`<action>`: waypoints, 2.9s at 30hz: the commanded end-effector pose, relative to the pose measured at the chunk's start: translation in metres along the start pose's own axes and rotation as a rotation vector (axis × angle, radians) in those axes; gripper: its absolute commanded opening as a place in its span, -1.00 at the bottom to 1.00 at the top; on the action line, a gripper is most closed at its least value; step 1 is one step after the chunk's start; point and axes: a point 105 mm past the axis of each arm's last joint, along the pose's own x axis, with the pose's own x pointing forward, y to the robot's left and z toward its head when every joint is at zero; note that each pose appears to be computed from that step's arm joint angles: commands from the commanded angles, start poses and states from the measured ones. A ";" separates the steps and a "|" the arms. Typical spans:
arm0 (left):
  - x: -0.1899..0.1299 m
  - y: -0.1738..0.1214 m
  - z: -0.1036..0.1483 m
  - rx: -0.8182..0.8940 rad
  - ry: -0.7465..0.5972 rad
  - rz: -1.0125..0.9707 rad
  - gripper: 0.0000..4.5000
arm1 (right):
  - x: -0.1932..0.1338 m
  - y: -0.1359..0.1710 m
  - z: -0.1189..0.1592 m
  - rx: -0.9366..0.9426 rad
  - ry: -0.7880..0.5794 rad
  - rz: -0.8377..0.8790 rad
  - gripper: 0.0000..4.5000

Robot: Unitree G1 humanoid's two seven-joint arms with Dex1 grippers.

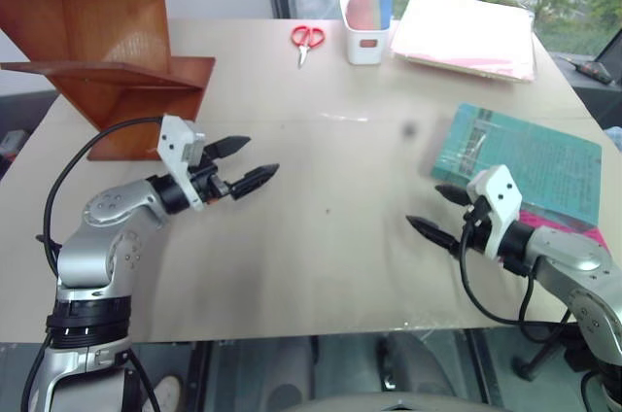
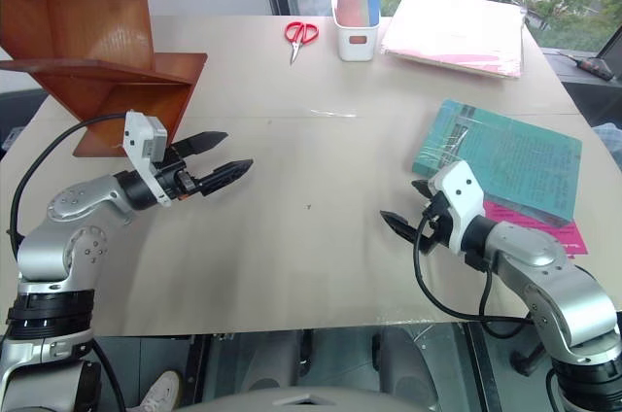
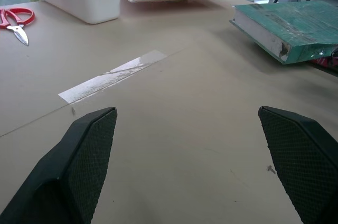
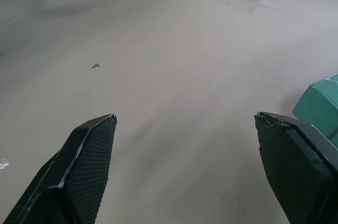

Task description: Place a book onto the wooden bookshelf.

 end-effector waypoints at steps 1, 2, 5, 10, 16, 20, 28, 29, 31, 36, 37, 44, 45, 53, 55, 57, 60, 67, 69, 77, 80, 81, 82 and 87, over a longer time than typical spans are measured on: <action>-0.002 -0.004 0.018 0.035 -0.046 -0.050 1.00 | -0.005 0.001 0.016 -0.047 -0.048 -0.022 0.91; 0.000 -0.008 0.021 0.033 -0.057 -0.088 1.00 | -0.007 0.000 0.020 -0.043 -0.065 -0.028 0.68; 0.003 -0.016 0.024 0.033 -0.067 -0.154 1.00 | -0.010 -0.002 0.027 -0.038 -0.092 -0.032 0.13; 0.009 -0.028 0.030 0.045 -0.083 -0.252 1.00 | -0.013 -0.004 0.036 -0.040 -0.121 -0.057 -0.98; 0.020 -0.071 0.040 0.119 -0.080 -0.535 1.00 | -0.082 -0.106 0.040 -0.050 0.004 -0.536 -1.00; 0.025 -0.073 0.040 0.133 -0.084 -0.551 1.00 | -0.158 -0.172 0.038 0.032 0.063 -0.878 -1.00; 0.031 -0.081 0.041 0.141 -0.102 -0.566 1.00 | -0.211 -0.235 -0.016 0.335 0.188 -1.144 -1.00; 0.030 -0.081 0.040 0.143 -0.102 -0.562 1.00 | -0.209 -0.236 -0.023 0.402 0.176 -1.138 -1.00; 0.029 -0.081 0.041 0.144 -0.102 -0.552 1.00 | -0.202 -0.236 -0.037 0.511 0.193 -1.108 -1.00; 0.025 -0.081 0.041 0.145 -0.105 -0.524 1.00 | -0.188 -0.228 -0.063 0.741 0.237 -1.059 -1.00; 0.024 -0.081 0.041 0.145 -0.105 -0.520 1.00 | -0.184 -0.226 -0.067 0.782 0.235 -1.041 -1.00; 0.024 -0.080 0.044 0.160 -0.106 -0.501 1.00 | -0.151 -0.202 -0.093 0.918 0.292 -0.902 -1.00; 0.025 -0.080 0.044 0.161 -0.108 -0.500 1.00 | -0.148 -0.200 -0.095 0.927 0.295 -0.893 -1.00; 0.025 -0.080 0.046 0.161 -0.110 -0.503 1.00 | -0.110 -0.179 -0.084 0.931 0.231 -0.673 -1.00; 0.025 -0.080 0.046 0.161 -0.110 -0.504 1.00 | -0.100 -0.173 -0.080 0.922 0.226 -0.628 -1.00; 0.025 -0.080 0.046 0.161 -0.111 -0.504 1.00 | -0.089 -0.166 -0.076 0.920 0.214 -0.576 -1.00; 0.025 -0.080 0.047 0.163 -0.112 -0.499 1.00 | -0.069 -0.148 -0.071 0.917 0.220 -0.500 -1.00; 0.023 -0.081 0.045 0.157 -0.107 -0.492 1.00 | -0.044 -0.126 -0.059 0.910 0.166 -0.397 -1.00; 0.023 -0.081 0.044 0.155 -0.106 -0.489 1.00 | -0.045 -0.133 -0.065 0.902 0.178 -0.475 -1.00; 0.022 -0.082 0.044 0.152 -0.101 -0.484 1.00 | -0.050 -0.168 -0.088 0.906 0.162 -0.740 -1.00; 0.022 -0.082 0.044 0.151 -0.101 -0.485 1.00 | -0.042 -0.176 -0.089 0.892 0.127 -0.764 -1.00; 0.022 -0.082 0.044 0.151 -0.101 -0.485 1.00 | -0.038 -0.179 -0.088 0.884 0.111 -0.763 -1.00; 0.022 -0.082 0.044 0.150 -0.101 -0.484 1.00 | -0.034 -0.181 -0.087 0.878 0.097 -0.763 -1.00; 0.022 -0.081 0.044 0.150 -0.098 -0.482 1.00 | -0.007 -0.185 -0.079 0.836 0.043 -0.700 -1.00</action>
